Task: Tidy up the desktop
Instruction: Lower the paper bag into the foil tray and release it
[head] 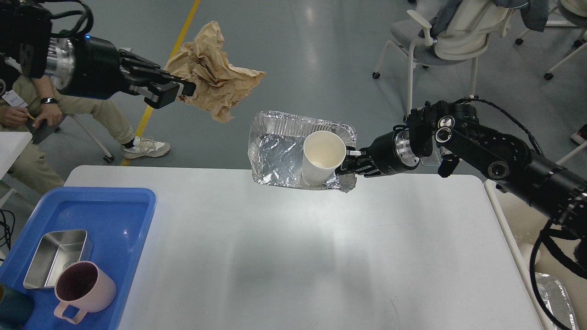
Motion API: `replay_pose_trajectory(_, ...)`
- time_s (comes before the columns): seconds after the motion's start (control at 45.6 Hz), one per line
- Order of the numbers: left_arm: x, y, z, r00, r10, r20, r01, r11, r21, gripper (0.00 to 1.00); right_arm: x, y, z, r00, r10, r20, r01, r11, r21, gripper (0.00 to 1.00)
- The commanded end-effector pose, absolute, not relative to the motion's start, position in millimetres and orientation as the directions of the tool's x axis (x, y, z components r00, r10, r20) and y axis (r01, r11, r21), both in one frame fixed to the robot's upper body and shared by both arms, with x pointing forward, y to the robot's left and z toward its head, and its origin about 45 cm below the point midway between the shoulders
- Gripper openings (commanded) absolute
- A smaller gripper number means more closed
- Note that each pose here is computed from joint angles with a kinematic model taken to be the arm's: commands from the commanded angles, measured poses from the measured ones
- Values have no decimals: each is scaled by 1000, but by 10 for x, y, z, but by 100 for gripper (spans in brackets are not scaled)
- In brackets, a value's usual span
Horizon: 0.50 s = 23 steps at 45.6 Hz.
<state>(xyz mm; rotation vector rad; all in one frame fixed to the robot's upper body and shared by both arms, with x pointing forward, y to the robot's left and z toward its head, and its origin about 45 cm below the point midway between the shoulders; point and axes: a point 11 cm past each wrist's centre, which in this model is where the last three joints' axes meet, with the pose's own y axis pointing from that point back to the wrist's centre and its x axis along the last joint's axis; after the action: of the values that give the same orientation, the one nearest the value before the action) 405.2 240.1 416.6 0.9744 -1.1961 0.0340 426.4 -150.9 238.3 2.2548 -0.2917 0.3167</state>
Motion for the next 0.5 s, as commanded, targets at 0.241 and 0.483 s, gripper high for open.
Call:
replay_pose_trajectory(0.241,4217,1650,3920,319,-591,741,-426,608,669,6,4273,-1531,2408,939,-107,326,-316,-635,704,0)
replay_pose_trajectory(0.483,4289,1450,3758,321,-624,712,-407,588,699,7,4284,-1518,2441,938,-106,331,-319,-638,701,0)
